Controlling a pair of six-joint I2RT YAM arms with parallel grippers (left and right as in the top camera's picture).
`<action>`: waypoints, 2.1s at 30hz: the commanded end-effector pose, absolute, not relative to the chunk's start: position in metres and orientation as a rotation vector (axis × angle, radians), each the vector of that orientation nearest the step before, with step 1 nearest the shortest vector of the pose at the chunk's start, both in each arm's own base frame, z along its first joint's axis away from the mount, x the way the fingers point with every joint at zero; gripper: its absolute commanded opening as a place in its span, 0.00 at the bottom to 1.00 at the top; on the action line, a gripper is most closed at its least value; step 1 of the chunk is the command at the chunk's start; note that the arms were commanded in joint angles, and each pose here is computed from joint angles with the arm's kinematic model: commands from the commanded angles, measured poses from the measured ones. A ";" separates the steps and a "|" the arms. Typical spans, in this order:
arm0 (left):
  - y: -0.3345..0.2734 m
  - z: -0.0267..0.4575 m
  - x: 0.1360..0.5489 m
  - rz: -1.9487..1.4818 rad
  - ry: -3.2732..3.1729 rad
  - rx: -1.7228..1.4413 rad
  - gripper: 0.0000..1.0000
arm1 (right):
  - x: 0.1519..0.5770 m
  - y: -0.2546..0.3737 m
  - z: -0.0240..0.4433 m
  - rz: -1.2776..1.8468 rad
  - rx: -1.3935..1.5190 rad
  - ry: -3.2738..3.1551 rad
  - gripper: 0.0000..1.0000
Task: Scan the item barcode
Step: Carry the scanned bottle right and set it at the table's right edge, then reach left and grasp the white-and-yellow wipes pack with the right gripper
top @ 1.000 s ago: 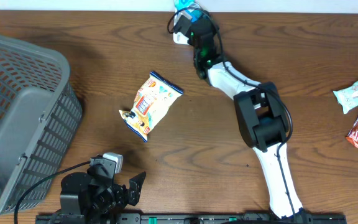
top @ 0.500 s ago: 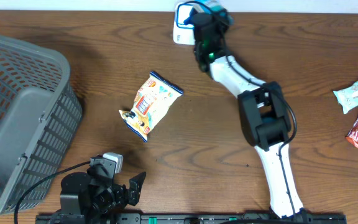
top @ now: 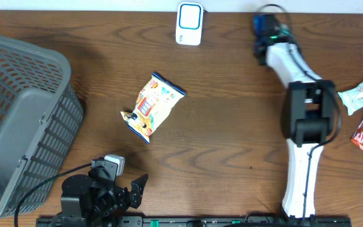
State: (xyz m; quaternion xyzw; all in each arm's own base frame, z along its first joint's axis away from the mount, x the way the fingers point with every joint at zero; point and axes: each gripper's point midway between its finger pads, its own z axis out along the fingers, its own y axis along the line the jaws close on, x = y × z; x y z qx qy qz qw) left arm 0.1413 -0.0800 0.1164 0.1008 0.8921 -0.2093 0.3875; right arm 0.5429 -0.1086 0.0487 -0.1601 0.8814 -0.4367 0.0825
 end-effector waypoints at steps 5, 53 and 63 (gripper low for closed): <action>-0.079 0.120 0.142 -0.519 2.259 0.265 0.98 | 0.494 -0.229 0.070 -1.203 0.149 2.719 0.02; -0.079 0.120 0.142 -0.519 2.259 0.265 0.98 | 0.382 0.273 0.151 0.625 0.424 2.994 0.99; -0.079 0.120 0.142 -0.519 2.259 0.265 0.98 | 0.366 0.365 0.102 0.762 0.392 3.024 0.99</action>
